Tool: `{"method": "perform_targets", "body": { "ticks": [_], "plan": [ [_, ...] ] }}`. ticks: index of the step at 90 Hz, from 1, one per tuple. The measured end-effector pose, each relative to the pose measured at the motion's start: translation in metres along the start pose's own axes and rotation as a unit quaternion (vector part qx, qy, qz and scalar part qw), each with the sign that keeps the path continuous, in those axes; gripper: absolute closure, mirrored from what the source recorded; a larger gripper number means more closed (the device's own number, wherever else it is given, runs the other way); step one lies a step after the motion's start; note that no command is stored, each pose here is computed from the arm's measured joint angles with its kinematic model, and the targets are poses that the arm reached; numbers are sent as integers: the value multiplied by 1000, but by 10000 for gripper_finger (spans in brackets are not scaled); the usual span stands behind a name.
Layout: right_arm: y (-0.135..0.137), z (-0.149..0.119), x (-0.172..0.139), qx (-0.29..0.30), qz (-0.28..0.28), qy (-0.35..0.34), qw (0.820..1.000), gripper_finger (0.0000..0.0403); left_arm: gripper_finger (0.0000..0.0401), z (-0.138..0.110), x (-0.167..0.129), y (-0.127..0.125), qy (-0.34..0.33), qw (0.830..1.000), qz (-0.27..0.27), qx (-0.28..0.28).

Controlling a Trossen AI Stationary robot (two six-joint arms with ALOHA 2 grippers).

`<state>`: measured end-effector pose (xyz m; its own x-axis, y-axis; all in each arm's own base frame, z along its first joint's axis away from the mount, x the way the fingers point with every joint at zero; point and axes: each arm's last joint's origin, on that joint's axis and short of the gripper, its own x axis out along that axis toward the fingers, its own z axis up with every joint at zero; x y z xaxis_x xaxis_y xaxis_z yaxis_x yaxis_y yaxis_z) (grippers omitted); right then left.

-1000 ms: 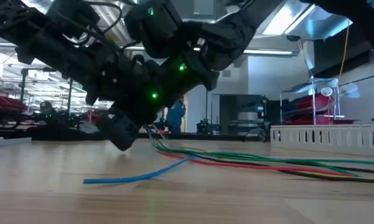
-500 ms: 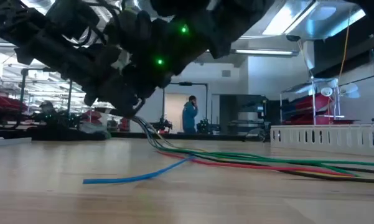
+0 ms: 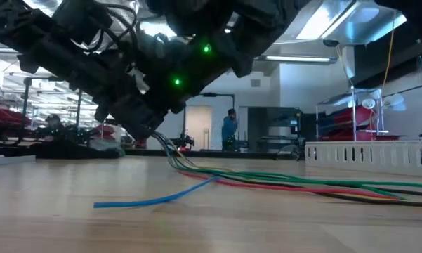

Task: Ziptie cables
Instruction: Wrap the cables together using the black zip tie

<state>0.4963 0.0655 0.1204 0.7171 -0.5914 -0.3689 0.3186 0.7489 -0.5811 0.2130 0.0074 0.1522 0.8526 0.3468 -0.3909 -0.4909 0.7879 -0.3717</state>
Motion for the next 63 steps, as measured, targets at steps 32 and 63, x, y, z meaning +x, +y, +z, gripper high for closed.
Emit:
{"method": "perform_targets", "body": {
  "ticks": [32,63],
  "plan": [
    [-14,-25,33,-58,-50,43,996,230,382,6,0,-5,-24,996,-33,-78],
    [-15,-27,37,-22,-13,36,999,266,382,5,0,-4,-15,999,-40,-28]
  ]
}}
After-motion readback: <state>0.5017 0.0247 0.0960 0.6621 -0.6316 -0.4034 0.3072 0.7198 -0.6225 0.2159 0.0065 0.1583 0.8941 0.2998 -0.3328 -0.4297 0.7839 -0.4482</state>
